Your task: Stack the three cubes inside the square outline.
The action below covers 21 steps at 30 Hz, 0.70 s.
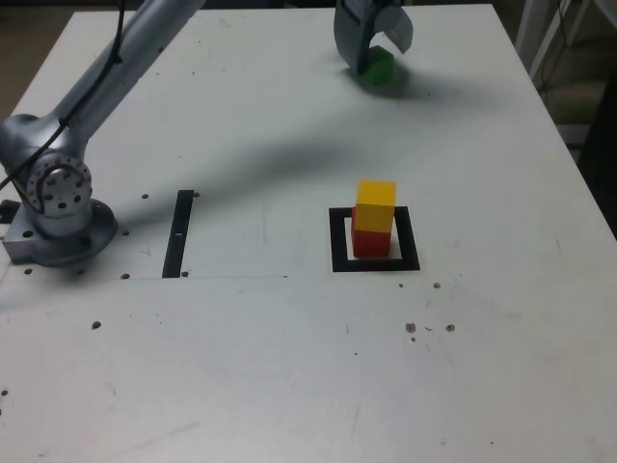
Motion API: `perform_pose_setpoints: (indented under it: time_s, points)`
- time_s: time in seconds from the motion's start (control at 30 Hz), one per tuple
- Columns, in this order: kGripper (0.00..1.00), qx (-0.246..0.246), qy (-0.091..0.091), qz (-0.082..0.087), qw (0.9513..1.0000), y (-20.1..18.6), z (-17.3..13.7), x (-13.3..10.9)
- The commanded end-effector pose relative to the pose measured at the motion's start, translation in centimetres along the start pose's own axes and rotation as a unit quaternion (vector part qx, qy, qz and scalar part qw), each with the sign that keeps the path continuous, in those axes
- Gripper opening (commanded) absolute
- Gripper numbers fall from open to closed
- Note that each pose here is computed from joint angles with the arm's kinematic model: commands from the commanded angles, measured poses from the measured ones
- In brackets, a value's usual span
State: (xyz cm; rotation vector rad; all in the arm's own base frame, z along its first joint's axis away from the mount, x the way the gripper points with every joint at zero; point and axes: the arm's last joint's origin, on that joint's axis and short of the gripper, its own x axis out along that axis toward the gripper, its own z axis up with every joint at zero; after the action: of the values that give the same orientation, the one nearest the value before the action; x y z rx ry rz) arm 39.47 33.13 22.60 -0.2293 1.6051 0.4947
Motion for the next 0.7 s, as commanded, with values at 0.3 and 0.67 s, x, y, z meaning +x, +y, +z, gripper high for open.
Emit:
perform_pose_setpoints:
  time_s: [0.3,0.67]
  points:
    - [0.49,0.004,0.005,-0.026,0.9996,-0.64,-0.1,0.09]
    - [0.31,0.006,-0.003,-0.04,0.9992,-0.91,-0.2,-0.65]
